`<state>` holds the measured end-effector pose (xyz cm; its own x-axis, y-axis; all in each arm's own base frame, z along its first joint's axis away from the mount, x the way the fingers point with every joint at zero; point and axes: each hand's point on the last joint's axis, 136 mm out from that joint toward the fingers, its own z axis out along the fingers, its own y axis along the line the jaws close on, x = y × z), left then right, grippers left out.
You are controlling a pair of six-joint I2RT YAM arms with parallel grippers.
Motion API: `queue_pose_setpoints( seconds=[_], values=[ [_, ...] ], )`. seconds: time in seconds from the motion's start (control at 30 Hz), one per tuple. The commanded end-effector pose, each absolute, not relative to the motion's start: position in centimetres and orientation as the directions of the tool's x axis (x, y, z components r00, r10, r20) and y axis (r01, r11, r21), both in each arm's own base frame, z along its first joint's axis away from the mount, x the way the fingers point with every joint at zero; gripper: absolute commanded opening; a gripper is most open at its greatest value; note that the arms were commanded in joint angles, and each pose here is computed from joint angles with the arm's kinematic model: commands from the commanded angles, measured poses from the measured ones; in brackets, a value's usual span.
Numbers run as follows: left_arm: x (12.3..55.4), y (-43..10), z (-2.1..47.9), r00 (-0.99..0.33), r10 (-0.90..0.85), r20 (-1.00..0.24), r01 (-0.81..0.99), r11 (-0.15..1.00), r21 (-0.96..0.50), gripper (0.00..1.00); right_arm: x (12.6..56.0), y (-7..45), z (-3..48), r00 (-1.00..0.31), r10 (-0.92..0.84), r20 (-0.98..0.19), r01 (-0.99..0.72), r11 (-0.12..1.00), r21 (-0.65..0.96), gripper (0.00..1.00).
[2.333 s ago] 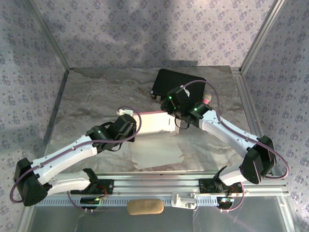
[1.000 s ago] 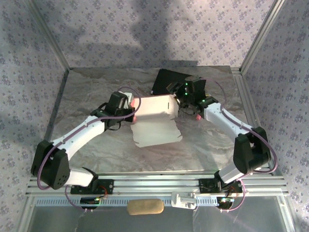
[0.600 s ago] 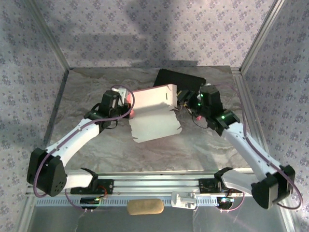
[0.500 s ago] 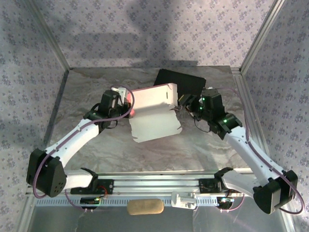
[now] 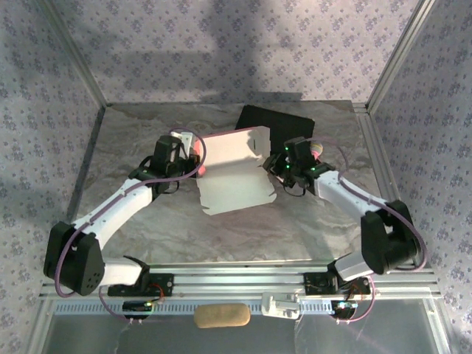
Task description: Fold the paper box
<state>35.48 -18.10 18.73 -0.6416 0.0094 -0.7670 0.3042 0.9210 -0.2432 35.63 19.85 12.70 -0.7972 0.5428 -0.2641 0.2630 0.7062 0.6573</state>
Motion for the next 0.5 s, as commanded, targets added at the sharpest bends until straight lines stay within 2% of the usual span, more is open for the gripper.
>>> queue_pose_setpoints(
  seconds=[0.0,0.1,0.23,0.47],
  values=[
    [36.2,-18.6,19.8,-0.606,0.01,-0.795,0.34,0.907,-0.248,0.0,38.3,21.6,14.1,-0.797,0.519,-0.307,0.18,0.69,0.701,0.46],
    [36.3,-18.6,19.9,-0.611,0.014,-0.791,0.34,0.908,-0.247,0.0,39.2,22.0,13.7,-0.794,0.513,-0.325,0.171,0.702,0.691,0.41],
    [36.2,-18.5,19.9,-0.612,0.019,-0.791,0.338,0.91,-0.239,0.0,39.7,21.7,14.4,-0.768,0.52,-0.374,0.151,0.714,0.683,0.41],
    [35.9,-18.4,20.0,-0.616,0.027,-0.787,0.341,0.91,-0.235,0.0,40.7,22.2,15.2,-0.765,0.512,-0.391,0.121,0.71,0.694,0.39]
  ],
)
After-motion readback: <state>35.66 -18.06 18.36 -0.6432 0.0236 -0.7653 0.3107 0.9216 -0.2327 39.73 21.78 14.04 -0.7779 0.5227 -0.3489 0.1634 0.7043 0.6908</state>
